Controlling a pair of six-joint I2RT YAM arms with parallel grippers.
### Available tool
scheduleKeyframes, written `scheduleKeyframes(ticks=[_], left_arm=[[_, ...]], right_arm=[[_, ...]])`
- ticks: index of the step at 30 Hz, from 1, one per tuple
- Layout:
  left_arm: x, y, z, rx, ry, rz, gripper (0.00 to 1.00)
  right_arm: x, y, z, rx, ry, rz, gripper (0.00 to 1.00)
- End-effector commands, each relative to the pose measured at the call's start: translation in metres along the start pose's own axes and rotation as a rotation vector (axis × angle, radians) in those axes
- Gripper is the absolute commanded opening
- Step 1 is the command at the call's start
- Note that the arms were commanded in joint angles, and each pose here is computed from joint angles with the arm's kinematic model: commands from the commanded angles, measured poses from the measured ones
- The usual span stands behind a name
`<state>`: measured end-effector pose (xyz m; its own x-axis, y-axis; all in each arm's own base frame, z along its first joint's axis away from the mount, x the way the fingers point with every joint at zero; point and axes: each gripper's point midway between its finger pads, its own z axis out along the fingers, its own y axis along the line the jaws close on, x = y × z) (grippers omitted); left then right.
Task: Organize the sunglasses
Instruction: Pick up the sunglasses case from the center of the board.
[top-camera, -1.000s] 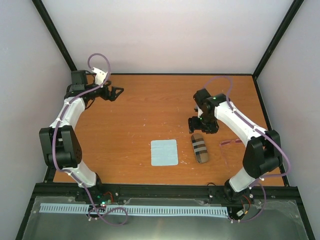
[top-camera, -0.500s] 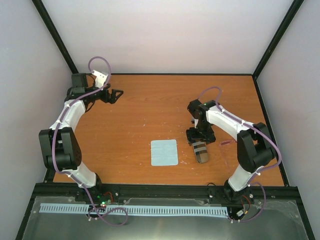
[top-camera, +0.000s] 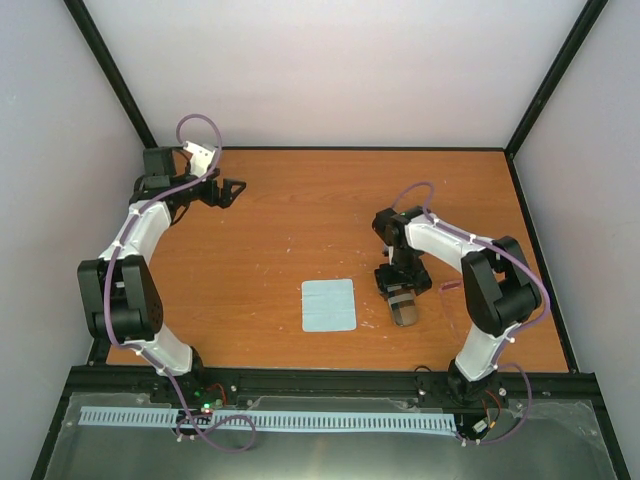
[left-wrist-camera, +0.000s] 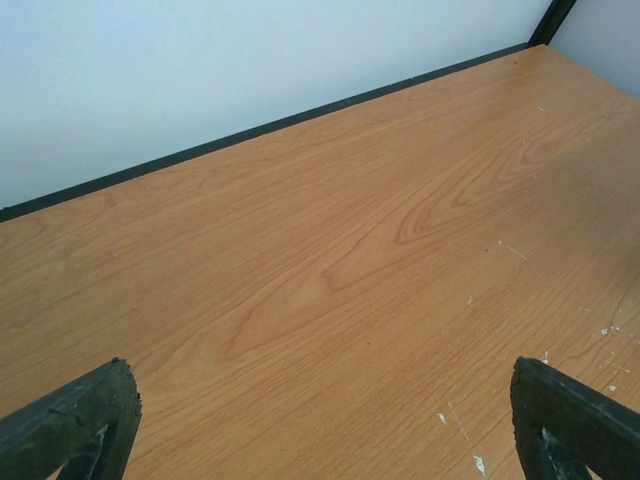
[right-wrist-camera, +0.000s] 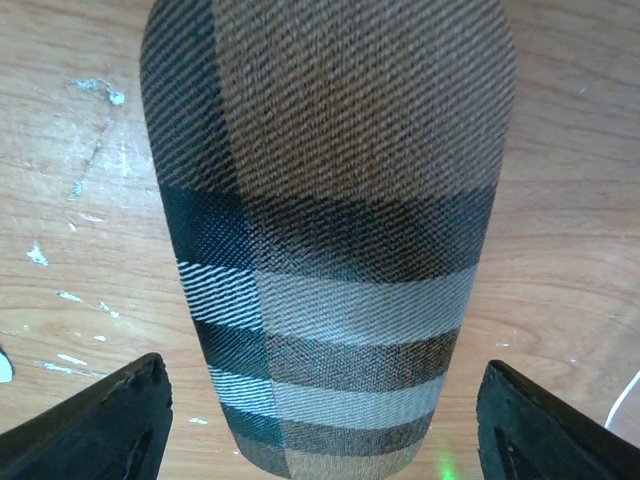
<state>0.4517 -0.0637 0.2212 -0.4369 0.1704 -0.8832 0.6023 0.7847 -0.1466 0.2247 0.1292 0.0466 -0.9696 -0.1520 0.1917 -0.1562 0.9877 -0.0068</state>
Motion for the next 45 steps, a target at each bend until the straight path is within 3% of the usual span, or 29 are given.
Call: scheduleKeyframes(ticks=[1, 8, 19, 30, 34, 37, 39, 41, 43, 45], left_arm=[[-0.01, -0.005, -0.007, -0.009, -0.025, 0.005, 1.0], [-0.011, -0.002, -0.008, -0.024, -0.028, 0.001, 1.0], [-0.013, -0.003, -0.009, -0.025, -0.033, 0.001, 1.0], [-0.016, -0.007, -0.01, -0.009, -0.048, 0.014, 1.0], [-0.021, -0.013, -0.012, 0.026, -0.064, 0.021, 1.0], [-0.03, -0.026, -0.014, 0.099, -0.093, 0.035, 0.99], [-0.038, -0.039, -0.018, 0.171, -0.12, 0.045, 0.93], [-0.047, -0.054, -0.023, 0.25, -0.144, 0.056, 0.7], [-0.056, -0.069, -0.029, 0.311, -0.168, 0.077, 0.49], [-0.065, -0.086, -0.035, 0.37, -0.189, 0.111, 0.37]], right_arm=[[0.001, -0.002, 0.009, 0.03, 0.016, -0.034, 0.81], [-0.002, 0.0, 0.014, 0.022, 0.019, -0.046, 0.81], [-0.005, -0.003, 0.018, 0.045, 0.023, -0.05, 0.67], [-0.005, 0.002, 0.018, 0.018, 0.019, -0.051, 0.29], [-0.013, 0.008, -0.003, -0.008, -0.024, -0.049, 0.25], [-0.034, 0.025, -0.042, -0.082, -0.116, -0.065, 0.23], [-0.049, 0.047, -0.074, -0.188, -0.187, -0.097, 0.19], [-0.063, 0.076, -0.107, -0.337, -0.26, -0.142, 0.04], [-0.074, 0.102, -0.137, -0.48, -0.323, -0.185, 0.03], [-0.082, 0.127, -0.165, -0.623, -0.37, -0.224, 0.03]])
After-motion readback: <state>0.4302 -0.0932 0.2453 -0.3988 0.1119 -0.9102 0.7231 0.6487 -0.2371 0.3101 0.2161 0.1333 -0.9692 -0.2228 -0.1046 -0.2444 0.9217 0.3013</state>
